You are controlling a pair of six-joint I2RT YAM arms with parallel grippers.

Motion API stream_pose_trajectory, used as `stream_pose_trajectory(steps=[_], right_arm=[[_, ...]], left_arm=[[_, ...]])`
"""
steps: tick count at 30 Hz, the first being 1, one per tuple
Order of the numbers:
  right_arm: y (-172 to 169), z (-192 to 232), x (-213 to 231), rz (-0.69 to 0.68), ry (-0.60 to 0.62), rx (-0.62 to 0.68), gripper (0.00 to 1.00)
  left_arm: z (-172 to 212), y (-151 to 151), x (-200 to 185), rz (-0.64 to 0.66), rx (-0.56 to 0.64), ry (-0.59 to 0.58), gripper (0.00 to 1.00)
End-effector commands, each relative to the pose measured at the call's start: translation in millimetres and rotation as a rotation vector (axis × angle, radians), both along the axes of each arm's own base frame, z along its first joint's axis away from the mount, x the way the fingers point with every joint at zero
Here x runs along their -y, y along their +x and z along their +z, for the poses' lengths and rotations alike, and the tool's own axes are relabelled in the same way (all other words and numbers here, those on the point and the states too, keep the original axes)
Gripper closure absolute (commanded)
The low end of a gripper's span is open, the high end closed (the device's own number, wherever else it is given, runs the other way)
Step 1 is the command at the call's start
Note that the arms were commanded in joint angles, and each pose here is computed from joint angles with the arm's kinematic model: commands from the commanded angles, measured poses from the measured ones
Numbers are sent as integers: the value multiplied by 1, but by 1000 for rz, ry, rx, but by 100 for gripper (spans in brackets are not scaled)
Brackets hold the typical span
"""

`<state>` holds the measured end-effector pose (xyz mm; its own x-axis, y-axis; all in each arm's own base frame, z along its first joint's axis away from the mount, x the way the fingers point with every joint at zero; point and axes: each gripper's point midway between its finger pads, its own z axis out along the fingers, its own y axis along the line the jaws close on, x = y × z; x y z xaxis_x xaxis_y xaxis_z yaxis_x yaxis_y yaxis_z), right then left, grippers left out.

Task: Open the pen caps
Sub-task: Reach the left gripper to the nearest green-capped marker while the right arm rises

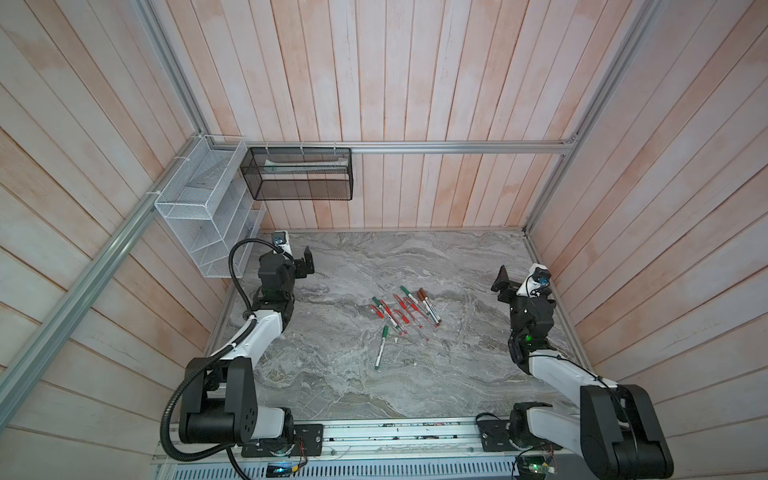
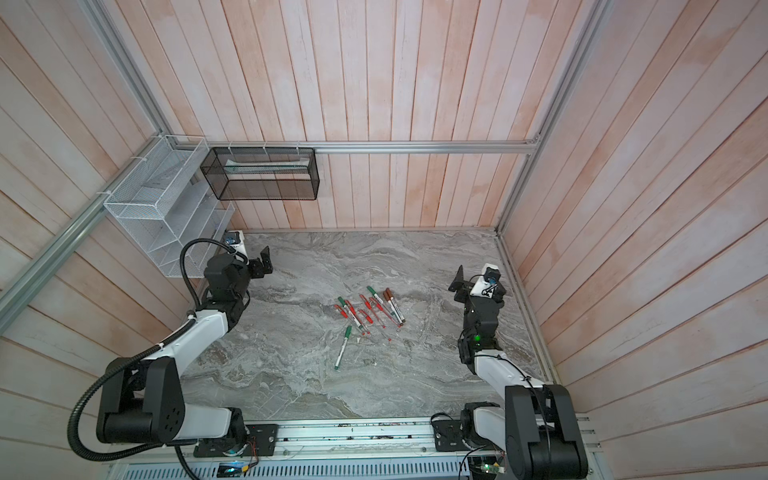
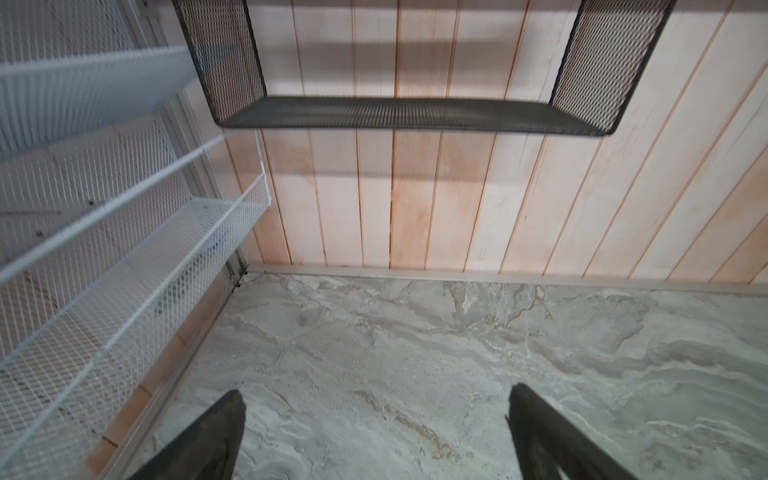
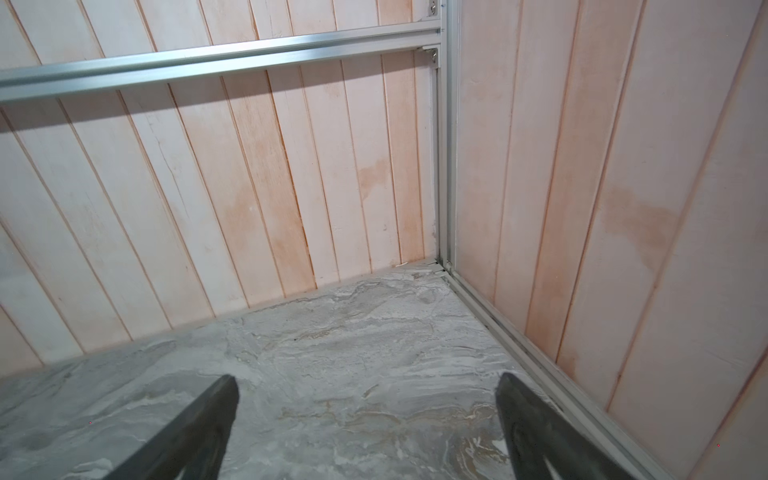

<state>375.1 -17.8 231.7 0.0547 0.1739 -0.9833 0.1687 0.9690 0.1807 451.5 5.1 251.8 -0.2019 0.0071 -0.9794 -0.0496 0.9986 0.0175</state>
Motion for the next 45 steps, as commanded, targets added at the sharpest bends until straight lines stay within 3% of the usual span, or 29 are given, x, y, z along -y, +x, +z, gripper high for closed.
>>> stream_pose_trajectory(steps=[1,7,11,19,22,27,39,45], right_arm=[[5,-26,-28,103,99,-210,5],[4,-22,-68,197,126,-312,5],[-2,-22,-72,209,161,-368,6],[-35,-18,-68,212,206,-403,7],[-48,-21,-67,211,228,-424,9],[-64,-24,-72,248,280,-442,12],[-82,-33,-80,275,352,-482,28],[-84,-33,-82,283,341,-488,34]], left_arm=[[-10,-28,14,-81,-222,-3,0],[-1,-61,49,-246,-287,-74,0],[-11,-66,87,-360,-381,-12,0],[-60,-90,172,-540,-700,8,0],[-76,-110,202,-649,-753,-40,0],[-112,-135,225,-698,-847,-70,0],[-175,-154,265,-617,-988,38,22],[-192,-149,269,-576,-1038,63,46]])
